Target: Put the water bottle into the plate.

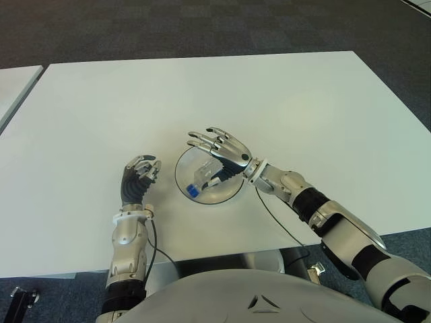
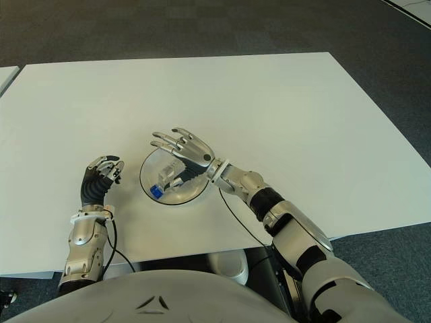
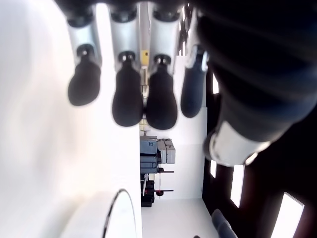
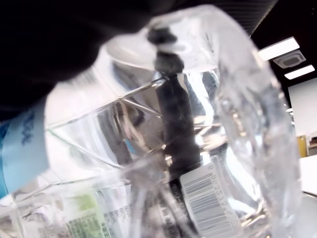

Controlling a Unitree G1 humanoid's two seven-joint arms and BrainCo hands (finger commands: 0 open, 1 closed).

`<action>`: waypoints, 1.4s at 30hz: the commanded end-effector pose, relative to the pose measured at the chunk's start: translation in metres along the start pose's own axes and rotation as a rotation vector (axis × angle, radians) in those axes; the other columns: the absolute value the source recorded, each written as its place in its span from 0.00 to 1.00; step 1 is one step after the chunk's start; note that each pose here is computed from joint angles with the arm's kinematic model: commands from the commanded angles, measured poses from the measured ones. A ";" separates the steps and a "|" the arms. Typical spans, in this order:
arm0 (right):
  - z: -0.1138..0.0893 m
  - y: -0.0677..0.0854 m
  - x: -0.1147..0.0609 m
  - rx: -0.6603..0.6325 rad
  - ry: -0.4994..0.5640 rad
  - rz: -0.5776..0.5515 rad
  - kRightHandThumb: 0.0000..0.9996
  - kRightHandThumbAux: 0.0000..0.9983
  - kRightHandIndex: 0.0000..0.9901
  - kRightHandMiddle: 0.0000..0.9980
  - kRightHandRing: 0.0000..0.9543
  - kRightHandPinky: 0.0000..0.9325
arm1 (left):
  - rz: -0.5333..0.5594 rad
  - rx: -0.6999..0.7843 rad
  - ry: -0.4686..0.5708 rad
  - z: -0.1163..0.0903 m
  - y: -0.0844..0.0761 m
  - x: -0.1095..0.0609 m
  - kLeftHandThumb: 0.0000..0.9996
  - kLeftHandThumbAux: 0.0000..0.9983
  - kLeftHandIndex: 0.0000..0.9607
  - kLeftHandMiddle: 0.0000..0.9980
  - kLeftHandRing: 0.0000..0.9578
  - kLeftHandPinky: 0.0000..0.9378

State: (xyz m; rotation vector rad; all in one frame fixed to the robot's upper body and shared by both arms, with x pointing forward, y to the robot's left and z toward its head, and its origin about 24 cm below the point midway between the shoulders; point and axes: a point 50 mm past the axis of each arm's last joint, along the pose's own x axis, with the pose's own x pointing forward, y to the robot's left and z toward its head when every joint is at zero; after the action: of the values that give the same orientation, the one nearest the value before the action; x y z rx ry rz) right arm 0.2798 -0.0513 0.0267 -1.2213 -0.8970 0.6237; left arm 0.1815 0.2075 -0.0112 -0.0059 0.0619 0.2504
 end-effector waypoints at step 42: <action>0.000 0.003 0.001 -0.069 -0.052 0.037 0.43 0.39 0.00 0.00 0.00 0.00 | 0.003 0.004 0.014 -0.004 0.001 -0.003 0.70 0.72 0.45 0.73 0.75 0.76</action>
State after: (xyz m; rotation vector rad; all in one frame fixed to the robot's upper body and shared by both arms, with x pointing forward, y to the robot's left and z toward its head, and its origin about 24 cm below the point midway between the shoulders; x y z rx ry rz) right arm 0.2814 -0.0461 0.0278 -1.2465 -0.9628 0.6480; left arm 0.1804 0.2074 -0.0111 0.0030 0.0579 0.2488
